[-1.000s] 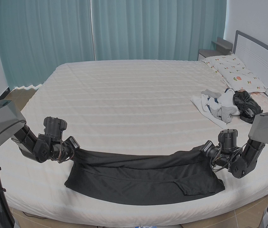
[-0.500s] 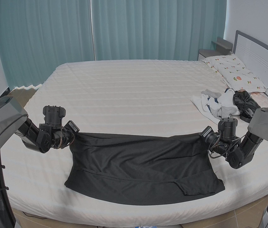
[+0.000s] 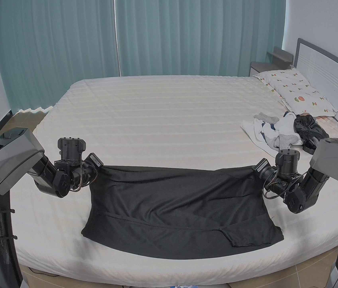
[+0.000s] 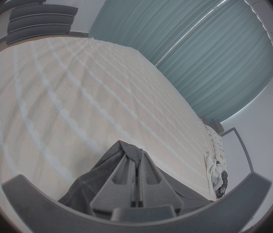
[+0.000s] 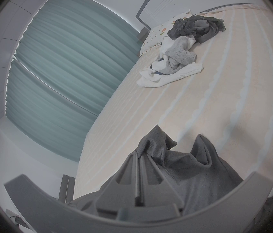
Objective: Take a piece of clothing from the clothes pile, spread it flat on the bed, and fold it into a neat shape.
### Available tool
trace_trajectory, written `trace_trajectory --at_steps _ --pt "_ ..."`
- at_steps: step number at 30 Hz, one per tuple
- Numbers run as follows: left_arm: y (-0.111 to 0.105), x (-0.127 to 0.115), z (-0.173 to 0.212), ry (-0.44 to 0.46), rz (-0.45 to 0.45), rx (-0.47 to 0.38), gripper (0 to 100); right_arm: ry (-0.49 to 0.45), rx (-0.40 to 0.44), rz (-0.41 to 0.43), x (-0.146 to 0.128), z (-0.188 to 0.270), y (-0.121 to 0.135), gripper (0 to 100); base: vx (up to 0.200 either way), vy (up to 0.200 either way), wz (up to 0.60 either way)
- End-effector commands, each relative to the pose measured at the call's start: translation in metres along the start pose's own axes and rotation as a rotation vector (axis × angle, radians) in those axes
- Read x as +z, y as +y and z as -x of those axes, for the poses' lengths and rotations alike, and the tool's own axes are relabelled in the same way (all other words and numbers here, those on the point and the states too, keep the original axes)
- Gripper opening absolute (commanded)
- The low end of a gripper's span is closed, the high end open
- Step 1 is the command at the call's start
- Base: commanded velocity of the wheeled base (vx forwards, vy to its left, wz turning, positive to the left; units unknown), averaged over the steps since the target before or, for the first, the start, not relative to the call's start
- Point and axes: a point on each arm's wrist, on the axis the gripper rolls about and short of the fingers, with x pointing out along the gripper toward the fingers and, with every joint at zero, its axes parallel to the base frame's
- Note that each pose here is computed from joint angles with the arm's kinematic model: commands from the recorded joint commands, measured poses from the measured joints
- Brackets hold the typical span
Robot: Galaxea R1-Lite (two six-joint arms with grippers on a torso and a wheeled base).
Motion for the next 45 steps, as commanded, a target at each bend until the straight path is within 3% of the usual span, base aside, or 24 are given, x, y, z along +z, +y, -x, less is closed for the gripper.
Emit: trace_trajectory --at_steps 1,10,17,26,34,45 --pt "0.001 -0.001 -0.003 -0.010 0.005 -0.011 0 -0.009 -0.014 -0.004 0.003 -0.001 -0.005 0 0.000 0.000 0.00" --pt "0.003 -0.004 -0.004 -0.009 -0.006 -0.012 0 0.016 -0.002 -0.004 -0.002 0.005 -0.012 0 0.000 0.000 0.00" --pt "0.017 -0.005 0.020 0.054 -0.055 -0.012 0 0.059 0.004 0.049 -0.005 0.024 -0.024 0 0.000 0.000 0.00" --pt "0.022 0.011 0.017 -0.023 -0.044 -0.076 0 -0.003 0.107 0.083 -0.011 0.010 -0.026 0 0.000 0.000 0.00" --pt "0.030 0.012 0.002 -0.026 -0.037 -0.062 0 -0.049 0.198 0.146 -0.016 -0.022 -0.015 0 0.000 0.000 0.00" --pt "0.035 0.006 0.006 0.000 -0.040 -0.044 0 -0.054 0.201 0.175 -0.013 -0.014 -0.010 0 0.000 0.000 0.00"
